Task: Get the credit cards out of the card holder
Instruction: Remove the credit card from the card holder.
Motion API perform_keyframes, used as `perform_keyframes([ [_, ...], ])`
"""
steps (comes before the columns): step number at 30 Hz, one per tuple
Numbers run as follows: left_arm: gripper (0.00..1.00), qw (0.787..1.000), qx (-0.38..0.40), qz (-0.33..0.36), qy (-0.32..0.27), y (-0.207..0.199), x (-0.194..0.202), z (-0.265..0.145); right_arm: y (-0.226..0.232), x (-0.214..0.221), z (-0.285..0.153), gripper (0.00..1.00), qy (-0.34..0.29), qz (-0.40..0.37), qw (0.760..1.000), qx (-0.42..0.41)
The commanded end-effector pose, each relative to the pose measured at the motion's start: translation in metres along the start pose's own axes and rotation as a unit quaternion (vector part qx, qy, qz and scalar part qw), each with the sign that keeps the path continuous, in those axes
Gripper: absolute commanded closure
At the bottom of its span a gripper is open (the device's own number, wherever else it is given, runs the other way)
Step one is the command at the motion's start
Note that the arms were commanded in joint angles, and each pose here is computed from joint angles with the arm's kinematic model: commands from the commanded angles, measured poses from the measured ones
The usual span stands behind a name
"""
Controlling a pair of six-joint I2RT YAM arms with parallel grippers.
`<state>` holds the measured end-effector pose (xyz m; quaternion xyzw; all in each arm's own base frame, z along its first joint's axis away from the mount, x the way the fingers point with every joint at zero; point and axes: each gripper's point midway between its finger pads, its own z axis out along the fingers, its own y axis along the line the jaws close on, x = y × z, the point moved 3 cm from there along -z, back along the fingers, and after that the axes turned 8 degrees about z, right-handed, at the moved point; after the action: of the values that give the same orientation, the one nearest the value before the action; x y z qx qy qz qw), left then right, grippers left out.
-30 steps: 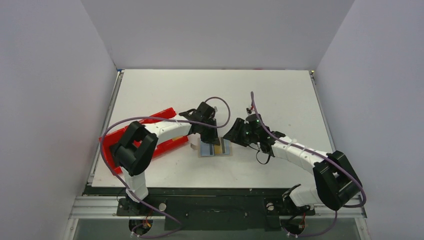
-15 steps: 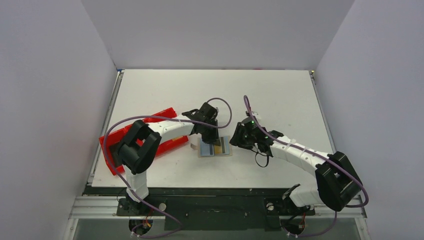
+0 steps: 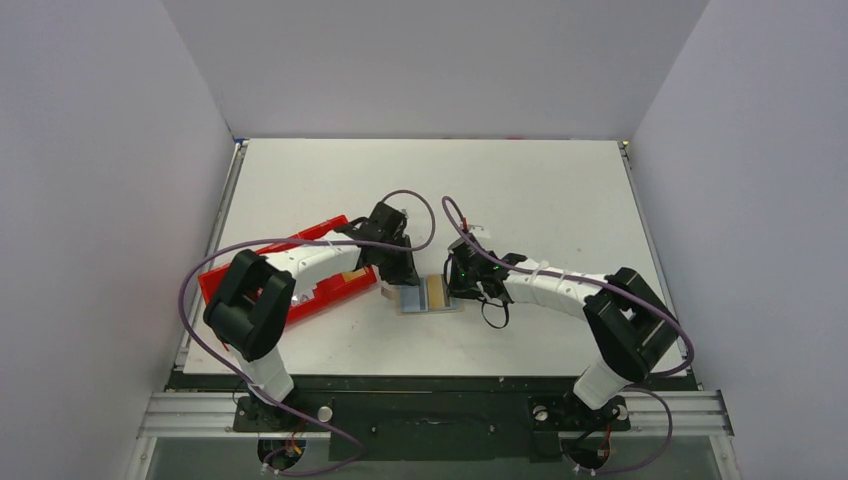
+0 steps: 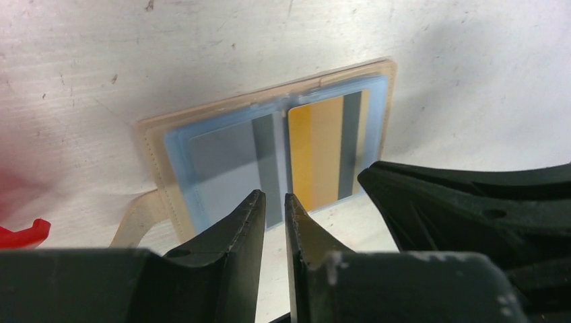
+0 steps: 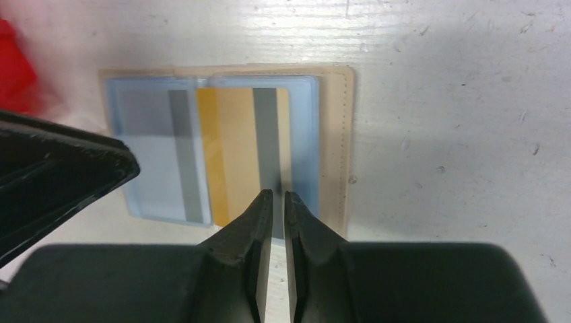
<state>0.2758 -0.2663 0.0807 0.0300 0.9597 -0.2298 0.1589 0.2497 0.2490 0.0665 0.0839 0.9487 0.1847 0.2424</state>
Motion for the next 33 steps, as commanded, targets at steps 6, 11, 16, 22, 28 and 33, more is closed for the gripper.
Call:
perform_keyframes([
  [6, 0.78, 0.998, 0.057, -0.004, -0.013, -0.011, -0.005, -0.001, 0.001, -0.006, 0.014, 1.0, -0.015, -0.01, 1.0, 0.015],
  [11, 0.77, 0.998, 0.067, -0.004, -0.01, -0.013, -0.005, 0.004, -0.007, -0.001, 0.018, 1.0, -0.012, -0.012, 0.999, 0.028],
  [16, 0.77, 0.998, 0.07, -0.006, -0.002, -0.013, -0.004, 0.013, -0.013, 0.005, 0.023, 1.0, -0.003, -0.014, 0.999, 0.037],
  [22, 0.77, 0.997, 0.075, -0.007, 0.0, -0.014, -0.006, 0.02, -0.019, 0.009, 0.025, 1.0, 0.0, -0.012, 0.999, 0.041],
  [28, 0.77, 0.998, 0.07, -0.006, 0.004, -0.012, -0.006, 0.027, -0.021, 0.011, 0.026, 1.0, 0.004, -0.011, 0.999, 0.042],
  [33, 0.77, 0.998, 0.064, -0.008, 0.003, -0.008, -0.007, 0.035, -0.023, 0.011, 0.026, 1.0, 0.005, -0.009, 0.999, 0.042],
])
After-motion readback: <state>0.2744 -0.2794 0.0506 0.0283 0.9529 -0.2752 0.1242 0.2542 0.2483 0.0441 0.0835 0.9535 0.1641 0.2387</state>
